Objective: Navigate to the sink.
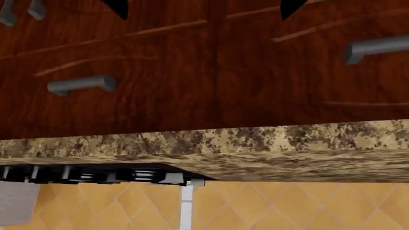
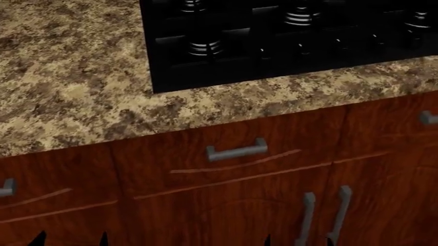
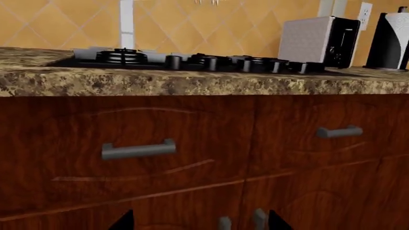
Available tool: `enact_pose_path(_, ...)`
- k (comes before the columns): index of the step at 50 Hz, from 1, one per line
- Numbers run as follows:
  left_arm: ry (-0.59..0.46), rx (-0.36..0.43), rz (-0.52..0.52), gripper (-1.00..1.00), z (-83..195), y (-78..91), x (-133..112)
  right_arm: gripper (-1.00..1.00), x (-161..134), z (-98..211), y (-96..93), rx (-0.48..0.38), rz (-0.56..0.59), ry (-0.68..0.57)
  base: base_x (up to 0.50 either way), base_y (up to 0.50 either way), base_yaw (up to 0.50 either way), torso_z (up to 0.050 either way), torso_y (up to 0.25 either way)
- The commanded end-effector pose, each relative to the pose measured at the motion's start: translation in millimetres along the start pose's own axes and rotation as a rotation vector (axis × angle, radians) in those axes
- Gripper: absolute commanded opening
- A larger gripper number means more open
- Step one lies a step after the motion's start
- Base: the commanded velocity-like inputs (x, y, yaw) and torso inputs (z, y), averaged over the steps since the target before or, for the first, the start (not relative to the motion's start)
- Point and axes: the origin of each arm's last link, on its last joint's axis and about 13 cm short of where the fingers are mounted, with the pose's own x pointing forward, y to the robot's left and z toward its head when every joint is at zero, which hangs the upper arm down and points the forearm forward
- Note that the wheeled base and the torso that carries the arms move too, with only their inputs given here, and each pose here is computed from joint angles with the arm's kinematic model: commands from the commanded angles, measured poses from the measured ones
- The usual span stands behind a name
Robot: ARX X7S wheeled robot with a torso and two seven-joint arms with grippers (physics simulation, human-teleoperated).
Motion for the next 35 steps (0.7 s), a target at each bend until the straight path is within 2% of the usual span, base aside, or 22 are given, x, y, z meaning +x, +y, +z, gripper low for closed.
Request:
enact_pose_path(1,0.001,0.000,0.003,1.00,0.1,0.7,0.4,1.00,0.0,-0.2,0.5,-0.004,-0.004,-0.002,-0.14,0.04,-0.50,0.000,0.000)
enact_pose_path(35,-0.001,0.005,0.017,1.00,-0.1,0.6,0.4,1.00,-1.6,0.7,0.1,0.002,-0.007,-0.005,-0.14,0.05,-0.48,0.000,0.000)
